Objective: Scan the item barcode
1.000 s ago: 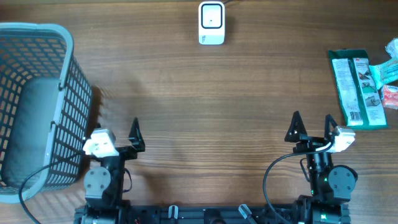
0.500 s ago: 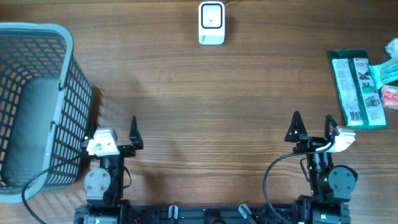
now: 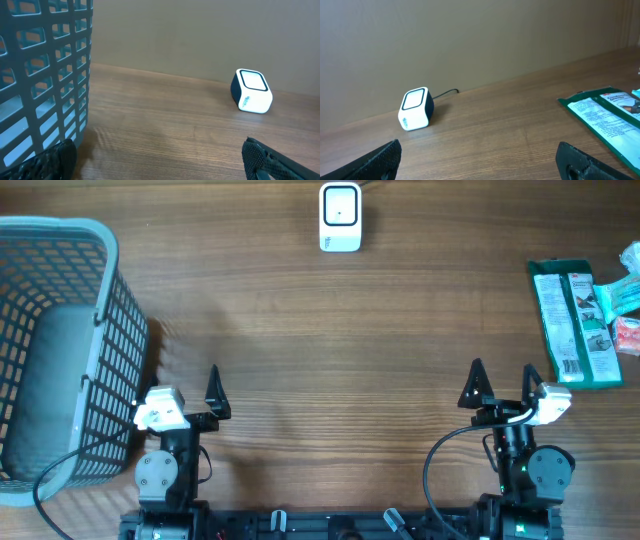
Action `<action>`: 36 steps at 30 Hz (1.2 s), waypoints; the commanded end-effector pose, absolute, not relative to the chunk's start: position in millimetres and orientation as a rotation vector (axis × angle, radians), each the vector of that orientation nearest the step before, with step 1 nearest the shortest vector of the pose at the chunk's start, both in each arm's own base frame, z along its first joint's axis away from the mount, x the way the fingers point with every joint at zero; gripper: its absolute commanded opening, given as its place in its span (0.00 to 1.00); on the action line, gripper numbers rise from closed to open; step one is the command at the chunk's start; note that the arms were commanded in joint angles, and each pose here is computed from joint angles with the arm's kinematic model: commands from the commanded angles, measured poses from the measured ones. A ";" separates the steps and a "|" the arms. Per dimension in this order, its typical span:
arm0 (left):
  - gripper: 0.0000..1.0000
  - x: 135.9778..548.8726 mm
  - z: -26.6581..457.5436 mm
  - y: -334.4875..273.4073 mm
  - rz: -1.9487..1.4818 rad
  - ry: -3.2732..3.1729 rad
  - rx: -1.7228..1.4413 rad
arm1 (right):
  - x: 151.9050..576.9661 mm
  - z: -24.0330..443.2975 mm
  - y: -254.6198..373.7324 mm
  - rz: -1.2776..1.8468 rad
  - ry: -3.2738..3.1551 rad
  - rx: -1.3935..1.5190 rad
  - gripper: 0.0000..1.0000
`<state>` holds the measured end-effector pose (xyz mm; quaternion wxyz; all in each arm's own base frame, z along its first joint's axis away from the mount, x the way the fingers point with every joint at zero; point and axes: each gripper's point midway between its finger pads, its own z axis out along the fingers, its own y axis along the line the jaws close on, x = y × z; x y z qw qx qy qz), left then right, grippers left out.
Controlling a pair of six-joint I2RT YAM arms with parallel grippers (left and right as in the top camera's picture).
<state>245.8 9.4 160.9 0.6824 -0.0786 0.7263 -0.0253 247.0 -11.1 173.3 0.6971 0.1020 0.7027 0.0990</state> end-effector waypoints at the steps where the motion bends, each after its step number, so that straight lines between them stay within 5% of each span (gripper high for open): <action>1: 1.00 245.8 159.7 10.4 -0.057 1.623 -0.180 | 246.9 174.6 -11.7 0.222 1.560 0.236 1.00; 36: 1.00 245.4 159.8 19.1 -0.030 1.619 -0.209 | 246.9 174.5 -11.7 0.222 1.560 0.236 1.00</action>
